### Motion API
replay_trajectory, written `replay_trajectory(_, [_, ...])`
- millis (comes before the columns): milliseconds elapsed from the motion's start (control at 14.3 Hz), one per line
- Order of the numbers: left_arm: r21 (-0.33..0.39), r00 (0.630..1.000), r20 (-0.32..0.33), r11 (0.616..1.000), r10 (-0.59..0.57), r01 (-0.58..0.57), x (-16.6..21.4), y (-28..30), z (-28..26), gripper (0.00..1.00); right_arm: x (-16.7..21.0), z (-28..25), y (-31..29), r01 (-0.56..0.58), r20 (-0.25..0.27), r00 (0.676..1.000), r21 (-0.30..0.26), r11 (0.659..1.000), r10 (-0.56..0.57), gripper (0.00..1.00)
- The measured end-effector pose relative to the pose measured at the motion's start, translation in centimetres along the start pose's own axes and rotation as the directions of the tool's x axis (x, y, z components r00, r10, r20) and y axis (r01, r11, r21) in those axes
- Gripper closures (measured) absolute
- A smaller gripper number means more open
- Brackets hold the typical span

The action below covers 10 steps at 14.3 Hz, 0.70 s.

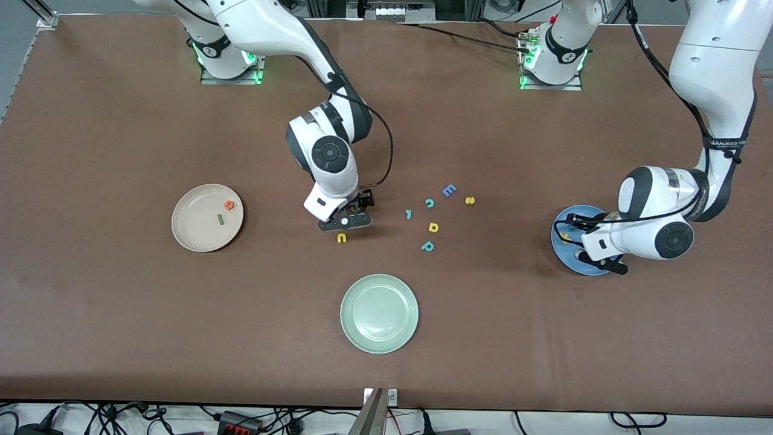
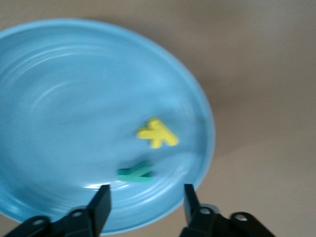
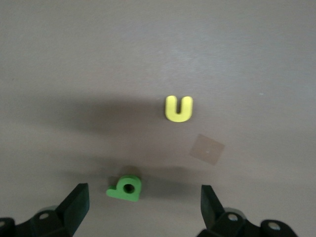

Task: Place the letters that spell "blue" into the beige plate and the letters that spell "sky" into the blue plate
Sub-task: 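Place orange e on white plate while the left gripper places y on blue, then grasp green a with the right gripper while the left gripper grasps yellow s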

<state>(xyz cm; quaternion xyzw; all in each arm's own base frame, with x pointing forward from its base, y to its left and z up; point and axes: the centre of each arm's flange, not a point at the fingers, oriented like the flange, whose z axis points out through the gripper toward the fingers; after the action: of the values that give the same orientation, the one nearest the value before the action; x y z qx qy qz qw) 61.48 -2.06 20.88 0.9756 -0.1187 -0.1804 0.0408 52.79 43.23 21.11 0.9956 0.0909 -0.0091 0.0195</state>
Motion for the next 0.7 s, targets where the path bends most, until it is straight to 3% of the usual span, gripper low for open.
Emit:
replay_trajectory(210, [-0.002,0.993,-0.016,0.994,-0.113,0.113,0.5,7.1,-1.4,0.01,-0.8,0.2,-1.5,0.017,0.003,1.000,-0.003,1.000,-0.017,0.00])
replay_trajectory(349, [0.009,0.988,-0.008,0.988,-0.155,0.155,0.6,10.1,-1.0,0.00,-1.2,1.1,-1.8,0.005,0.016,1.000,-0.006,1.000,-0.005,0.00])
replay_trajectory(559, [0.012,0.993,0.002,0.993,-0.120,0.120,0.2,13.6,0.5,0.00,-1.4,2.9,-1.5,-0.050,0.040,0.998,-0.010,0.999,0.050,0.00])
replay_trajectory(699, [0.008,0.996,-0.043,0.997,-0.072,0.073,-0.1,17.2,2.9,0.00,-1.4,3.6,-1.5,-0.134,0.061,0.989,0.011,0.991,0.133,0.00])
